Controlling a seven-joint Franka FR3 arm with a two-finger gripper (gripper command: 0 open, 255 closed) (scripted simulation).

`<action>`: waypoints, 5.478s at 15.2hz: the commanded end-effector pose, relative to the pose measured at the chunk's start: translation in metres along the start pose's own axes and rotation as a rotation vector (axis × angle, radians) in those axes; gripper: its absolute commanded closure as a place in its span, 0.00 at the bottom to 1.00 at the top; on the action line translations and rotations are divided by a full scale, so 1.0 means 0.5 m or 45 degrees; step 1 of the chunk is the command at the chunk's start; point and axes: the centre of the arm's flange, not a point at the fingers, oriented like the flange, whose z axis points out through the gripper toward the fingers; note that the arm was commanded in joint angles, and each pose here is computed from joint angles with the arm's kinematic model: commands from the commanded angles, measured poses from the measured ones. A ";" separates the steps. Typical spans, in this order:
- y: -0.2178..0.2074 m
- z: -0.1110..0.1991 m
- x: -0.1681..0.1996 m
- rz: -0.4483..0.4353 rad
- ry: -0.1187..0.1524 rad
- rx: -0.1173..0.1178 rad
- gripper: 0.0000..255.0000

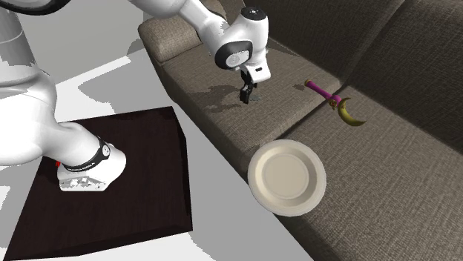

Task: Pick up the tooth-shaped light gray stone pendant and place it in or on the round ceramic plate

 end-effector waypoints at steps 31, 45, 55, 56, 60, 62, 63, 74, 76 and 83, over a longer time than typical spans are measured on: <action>-0.014 -0.124 0.002 0.000 0.000 0.000 1.00; 0.054 -0.232 0.073 0.000 0.000 0.000 1.00; 0.252 -0.261 0.246 0.000 0.000 0.000 1.00; 0.272 -0.264 0.263 0.000 0.000 0.000 1.00; 0.351 -0.275 0.332 0.000 0.000 0.000 1.00; 0.390 -0.281 0.367 0.000 0.000 0.000 1.00; 0.410 -0.284 0.384 0.000 0.000 0.000 1.00; 0.524 -0.236 0.476 0.000 0.000 0.000 1.00; 0.526 -0.215 0.476 0.000 0.000 0.000 1.00; 0.534 -0.142 0.474 0.000 0.000 0.000 1.00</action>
